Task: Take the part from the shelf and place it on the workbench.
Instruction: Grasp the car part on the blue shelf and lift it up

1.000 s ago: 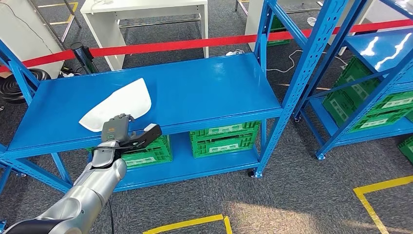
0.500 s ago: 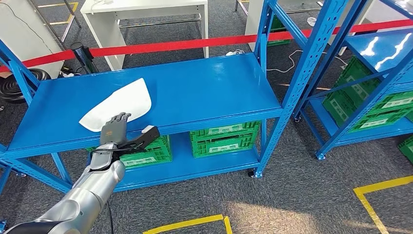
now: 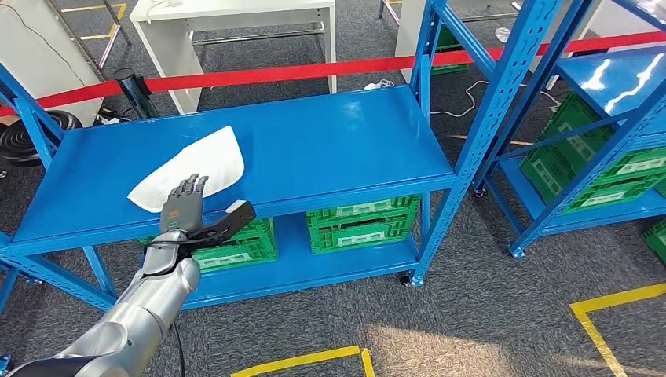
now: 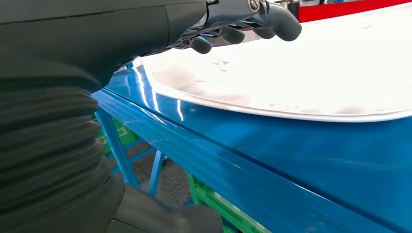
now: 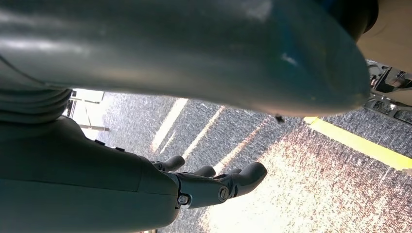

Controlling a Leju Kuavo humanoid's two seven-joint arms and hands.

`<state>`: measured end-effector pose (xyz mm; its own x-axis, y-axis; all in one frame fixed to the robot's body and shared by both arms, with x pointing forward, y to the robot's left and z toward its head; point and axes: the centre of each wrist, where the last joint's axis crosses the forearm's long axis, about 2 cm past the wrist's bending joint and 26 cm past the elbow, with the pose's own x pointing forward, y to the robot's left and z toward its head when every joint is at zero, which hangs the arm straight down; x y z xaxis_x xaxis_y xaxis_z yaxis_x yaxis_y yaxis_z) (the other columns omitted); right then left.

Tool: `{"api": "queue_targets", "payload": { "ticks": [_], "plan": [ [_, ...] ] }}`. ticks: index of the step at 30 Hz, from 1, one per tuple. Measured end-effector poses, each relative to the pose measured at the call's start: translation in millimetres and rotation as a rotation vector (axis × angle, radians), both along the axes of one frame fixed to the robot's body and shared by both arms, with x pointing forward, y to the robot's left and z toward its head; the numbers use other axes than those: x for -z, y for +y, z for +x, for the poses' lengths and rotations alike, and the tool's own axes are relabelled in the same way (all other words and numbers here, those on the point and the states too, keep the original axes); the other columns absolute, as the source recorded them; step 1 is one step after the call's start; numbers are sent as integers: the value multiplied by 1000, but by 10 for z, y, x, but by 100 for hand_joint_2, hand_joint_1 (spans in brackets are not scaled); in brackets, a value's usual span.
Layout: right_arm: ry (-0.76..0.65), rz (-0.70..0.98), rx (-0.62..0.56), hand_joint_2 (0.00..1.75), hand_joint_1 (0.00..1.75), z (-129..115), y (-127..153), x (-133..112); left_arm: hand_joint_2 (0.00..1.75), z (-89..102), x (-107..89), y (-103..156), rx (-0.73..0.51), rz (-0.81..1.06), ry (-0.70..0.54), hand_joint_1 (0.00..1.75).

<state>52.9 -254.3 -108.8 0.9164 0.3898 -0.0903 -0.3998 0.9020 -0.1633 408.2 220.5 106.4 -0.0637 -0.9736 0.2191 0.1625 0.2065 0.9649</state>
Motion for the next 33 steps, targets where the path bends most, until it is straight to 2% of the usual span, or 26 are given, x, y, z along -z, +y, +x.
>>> {"api": "queue_targets", "payload": {
  "ticks": [1, 14, 32, 33],
  "plan": [
    [0, 0, 1, 0, 0, 0, 0, 0, 0, 1, -1, -1, 5, -1, -1, 0],
    [0, 1, 2, 0, 0, 1, 2, 0, 0, 3, 3, 7, -6, -26, 37, 0],
    [-4, -5, 4, 0, 0, 4, -3, -1, 0, 15, -17, -6, -3, -13, 22, 0],
    [-4, -5, 4, 0, 0, 5, -3, -1, 44, 14, -17, -5, -2, -10, 17, 0]
  ]
}}
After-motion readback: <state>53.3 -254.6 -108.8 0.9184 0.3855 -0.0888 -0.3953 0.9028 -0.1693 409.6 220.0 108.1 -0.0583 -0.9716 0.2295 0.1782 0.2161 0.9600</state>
